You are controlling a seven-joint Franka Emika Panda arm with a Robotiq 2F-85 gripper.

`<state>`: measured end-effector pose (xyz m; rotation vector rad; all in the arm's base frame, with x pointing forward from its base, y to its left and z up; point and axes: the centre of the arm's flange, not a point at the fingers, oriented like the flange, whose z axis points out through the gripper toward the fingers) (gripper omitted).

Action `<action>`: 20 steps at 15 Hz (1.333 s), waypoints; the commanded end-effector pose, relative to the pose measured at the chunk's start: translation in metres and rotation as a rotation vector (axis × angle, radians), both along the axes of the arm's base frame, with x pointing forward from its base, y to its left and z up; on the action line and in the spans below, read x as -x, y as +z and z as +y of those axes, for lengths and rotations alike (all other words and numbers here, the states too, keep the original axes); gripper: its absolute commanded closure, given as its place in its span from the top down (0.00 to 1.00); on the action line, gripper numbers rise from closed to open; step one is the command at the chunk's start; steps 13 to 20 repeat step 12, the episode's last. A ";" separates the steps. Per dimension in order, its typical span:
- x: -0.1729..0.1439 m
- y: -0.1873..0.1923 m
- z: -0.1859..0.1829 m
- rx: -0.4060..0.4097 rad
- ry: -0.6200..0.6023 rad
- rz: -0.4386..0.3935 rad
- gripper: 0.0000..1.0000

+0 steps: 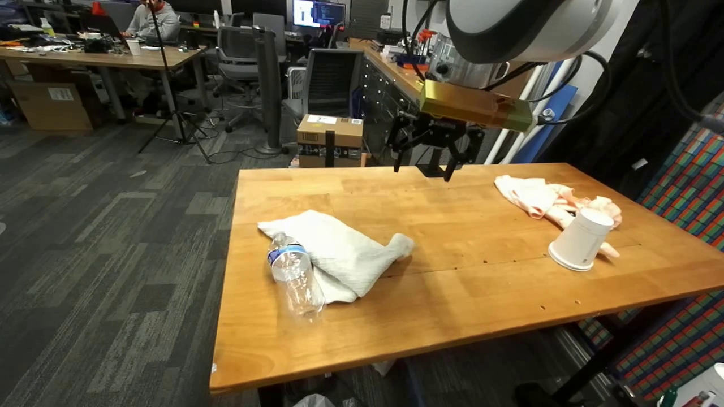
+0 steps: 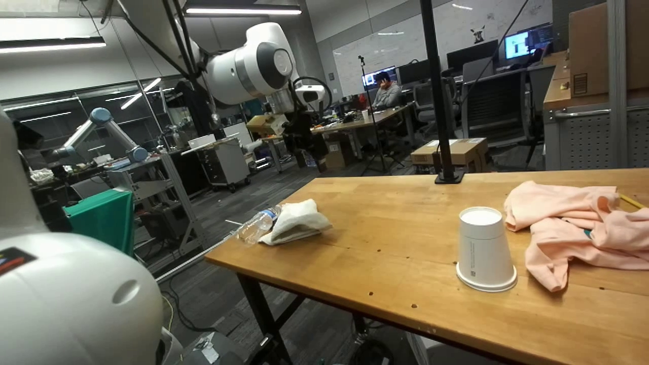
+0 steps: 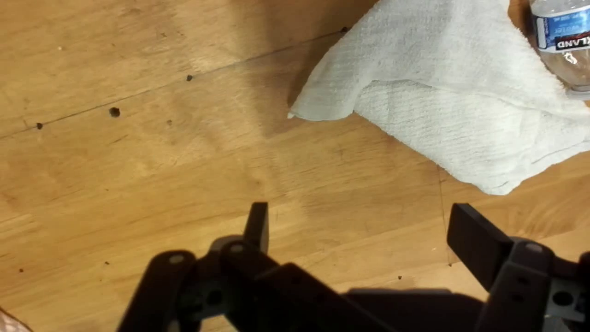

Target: Fold the white cloth and move it to the left

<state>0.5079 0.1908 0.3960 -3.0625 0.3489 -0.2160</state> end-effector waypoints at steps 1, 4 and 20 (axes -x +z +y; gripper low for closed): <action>0.003 0.001 -0.002 0.000 -0.002 -0.005 1.00; 0.006 -0.001 -0.002 0.001 -0.003 -0.007 1.00; 0.006 -0.001 -0.002 -0.001 -0.003 -0.011 1.00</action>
